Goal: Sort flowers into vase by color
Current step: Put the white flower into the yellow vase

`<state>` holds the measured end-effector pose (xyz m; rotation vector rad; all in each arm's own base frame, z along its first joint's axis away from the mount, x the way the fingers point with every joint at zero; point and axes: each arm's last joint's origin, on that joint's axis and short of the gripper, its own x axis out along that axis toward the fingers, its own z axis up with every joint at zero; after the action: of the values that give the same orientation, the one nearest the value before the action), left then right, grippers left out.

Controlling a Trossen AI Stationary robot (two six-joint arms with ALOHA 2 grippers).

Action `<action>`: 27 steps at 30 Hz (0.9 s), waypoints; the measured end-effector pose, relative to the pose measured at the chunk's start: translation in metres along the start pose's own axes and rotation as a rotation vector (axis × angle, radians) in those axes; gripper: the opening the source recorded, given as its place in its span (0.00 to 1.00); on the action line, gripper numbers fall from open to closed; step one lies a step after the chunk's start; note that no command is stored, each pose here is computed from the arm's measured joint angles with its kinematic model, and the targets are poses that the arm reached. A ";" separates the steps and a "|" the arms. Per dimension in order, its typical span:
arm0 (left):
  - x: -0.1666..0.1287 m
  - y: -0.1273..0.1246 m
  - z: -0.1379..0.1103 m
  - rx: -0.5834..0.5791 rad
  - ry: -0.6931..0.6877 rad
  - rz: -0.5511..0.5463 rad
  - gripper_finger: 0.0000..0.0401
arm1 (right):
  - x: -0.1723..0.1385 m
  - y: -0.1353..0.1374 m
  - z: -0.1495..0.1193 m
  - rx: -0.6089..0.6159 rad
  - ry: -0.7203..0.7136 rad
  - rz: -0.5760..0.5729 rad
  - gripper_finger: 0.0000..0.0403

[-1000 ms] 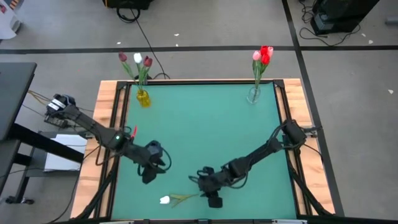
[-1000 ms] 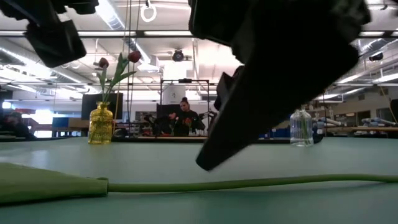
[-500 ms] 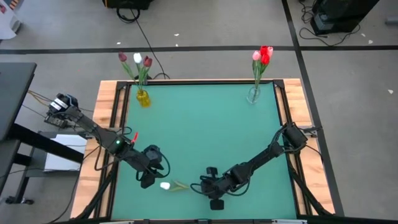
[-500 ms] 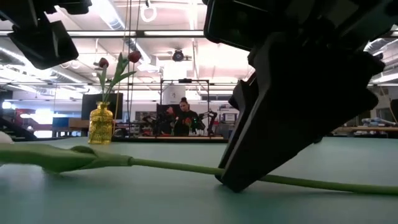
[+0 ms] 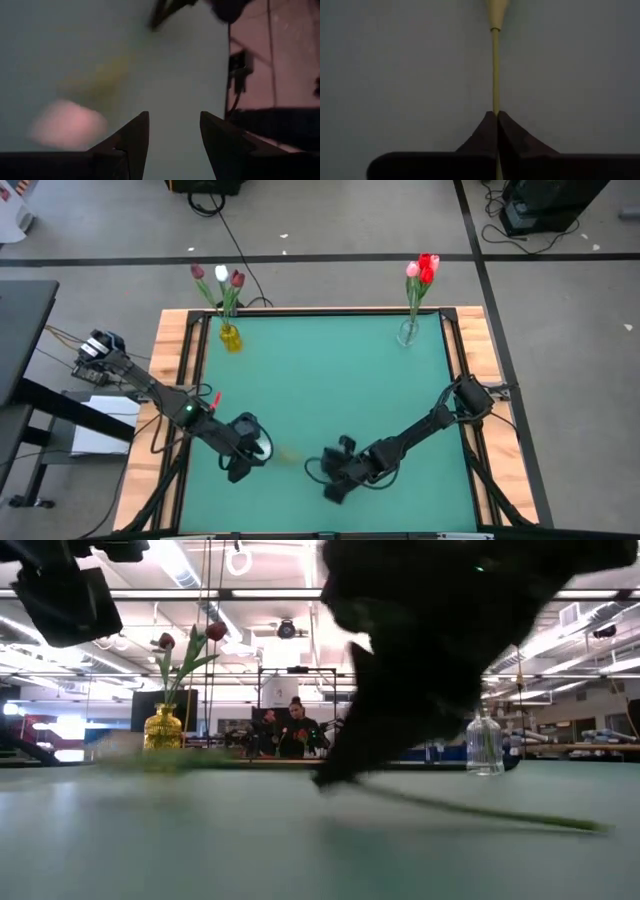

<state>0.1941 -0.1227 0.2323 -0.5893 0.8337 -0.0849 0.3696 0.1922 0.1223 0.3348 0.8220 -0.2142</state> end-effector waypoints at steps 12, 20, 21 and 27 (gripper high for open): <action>-0.052 0.020 0.038 -0.098 -0.475 0.134 0.45 | -0.029 -0.014 0.046 0.592 -0.679 -0.285 0.00; -0.072 0.034 0.065 -0.081 -0.662 0.151 0.45 | -0.054 -0.017 0.115 0.380 -0.855 -0.131 0.00; -0.073 0.035 0.067 -0.075 -0.679 0.158 0.45 | -0.057 -0.022 0.123 0.357 -0.880 -0.122 0.00; -0.086 0.035 0.087 0.027 -0.850 0.133 0.45 | -0.063 -0.055 0.159 0.308 -0.901 -0.037 0.00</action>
<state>0.1933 -0.0283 0.3171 -0.4774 0.0424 0.2634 0.4185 0.0858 0.2580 0.4583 -0.1001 -0.4829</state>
